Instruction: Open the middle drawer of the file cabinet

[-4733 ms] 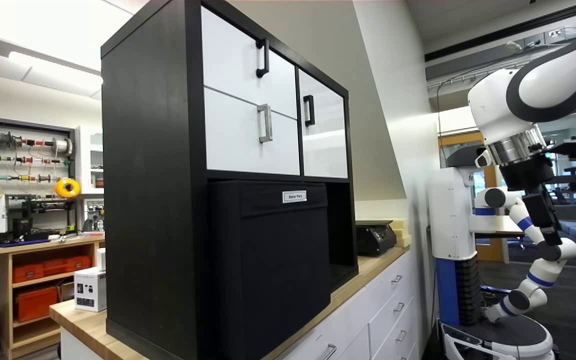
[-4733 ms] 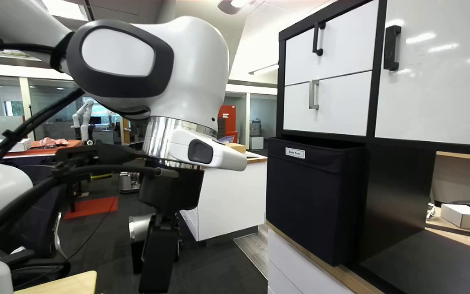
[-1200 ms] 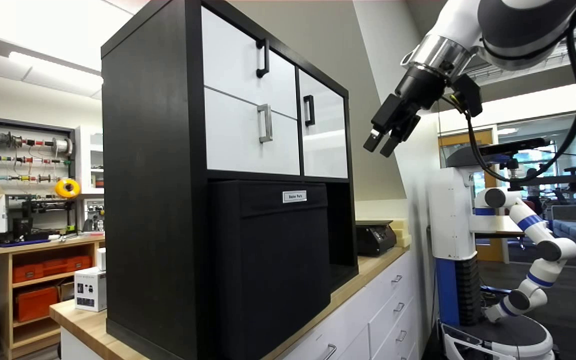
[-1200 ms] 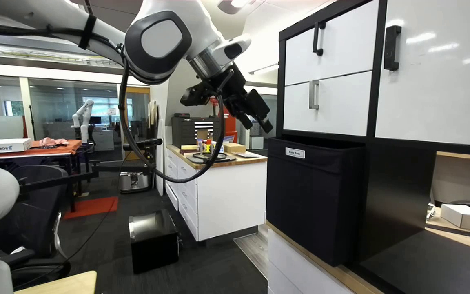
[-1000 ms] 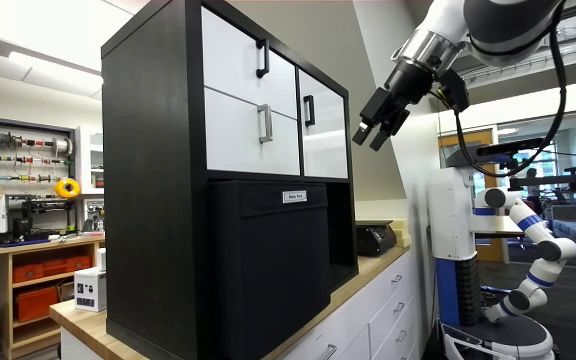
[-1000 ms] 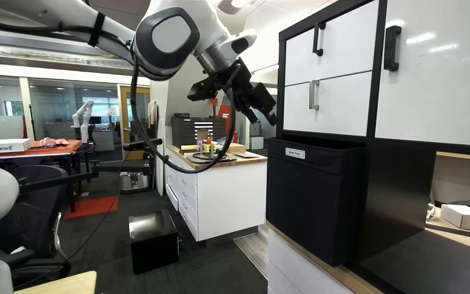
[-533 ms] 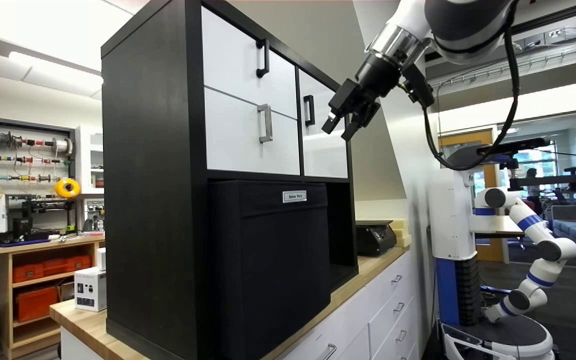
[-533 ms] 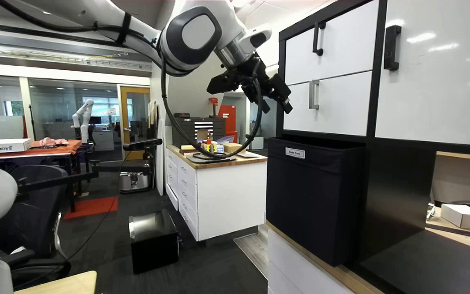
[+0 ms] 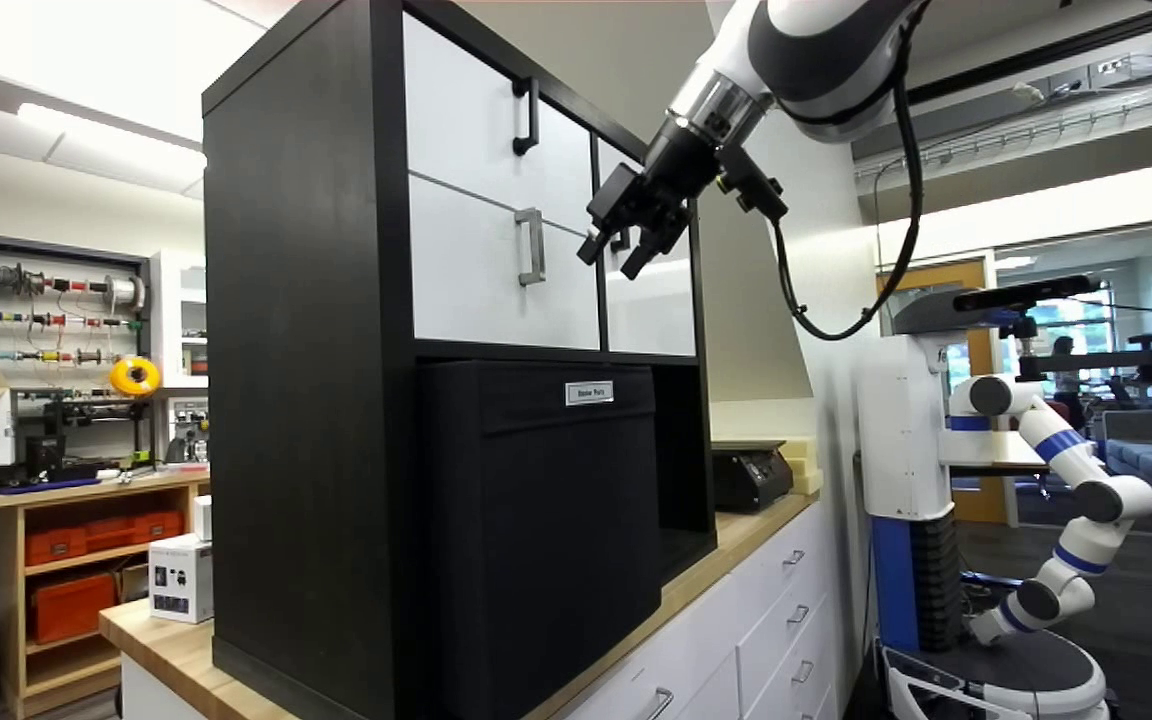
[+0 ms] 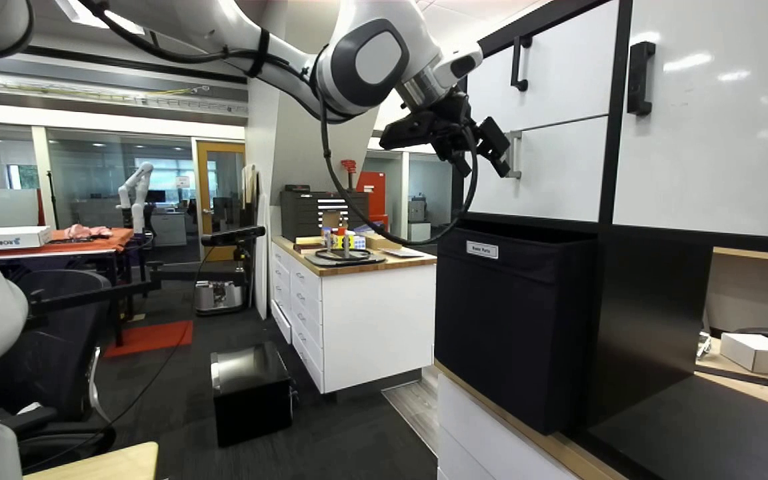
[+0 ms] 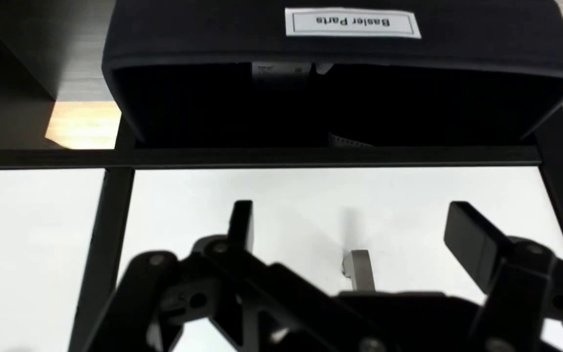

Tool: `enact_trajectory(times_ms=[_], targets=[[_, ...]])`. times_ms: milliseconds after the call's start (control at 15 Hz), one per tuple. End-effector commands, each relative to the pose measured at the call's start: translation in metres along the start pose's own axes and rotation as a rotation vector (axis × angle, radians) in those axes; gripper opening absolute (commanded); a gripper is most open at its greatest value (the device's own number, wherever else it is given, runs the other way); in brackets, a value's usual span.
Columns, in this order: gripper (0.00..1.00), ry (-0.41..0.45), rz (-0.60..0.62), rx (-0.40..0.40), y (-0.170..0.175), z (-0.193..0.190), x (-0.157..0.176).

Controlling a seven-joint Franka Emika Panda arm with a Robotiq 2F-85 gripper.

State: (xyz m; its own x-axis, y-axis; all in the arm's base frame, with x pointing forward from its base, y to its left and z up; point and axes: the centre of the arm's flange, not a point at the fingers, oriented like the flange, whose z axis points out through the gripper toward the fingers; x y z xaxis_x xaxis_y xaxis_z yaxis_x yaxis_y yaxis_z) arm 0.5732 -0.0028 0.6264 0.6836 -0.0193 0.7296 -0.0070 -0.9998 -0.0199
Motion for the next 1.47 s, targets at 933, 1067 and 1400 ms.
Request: enact_trajectory(times_ms=[933, 1067, 1400], targets=[[0.33, 0.012, -0.035, 0.045, -0.028, 0.037, 0.069], [0.20, 0.006, -0.032, 0.042, -0.026, 0.034, 0.069], [0.02, 0.003, -0.026, 0.029, -0.018, 0.032, 0.066]])
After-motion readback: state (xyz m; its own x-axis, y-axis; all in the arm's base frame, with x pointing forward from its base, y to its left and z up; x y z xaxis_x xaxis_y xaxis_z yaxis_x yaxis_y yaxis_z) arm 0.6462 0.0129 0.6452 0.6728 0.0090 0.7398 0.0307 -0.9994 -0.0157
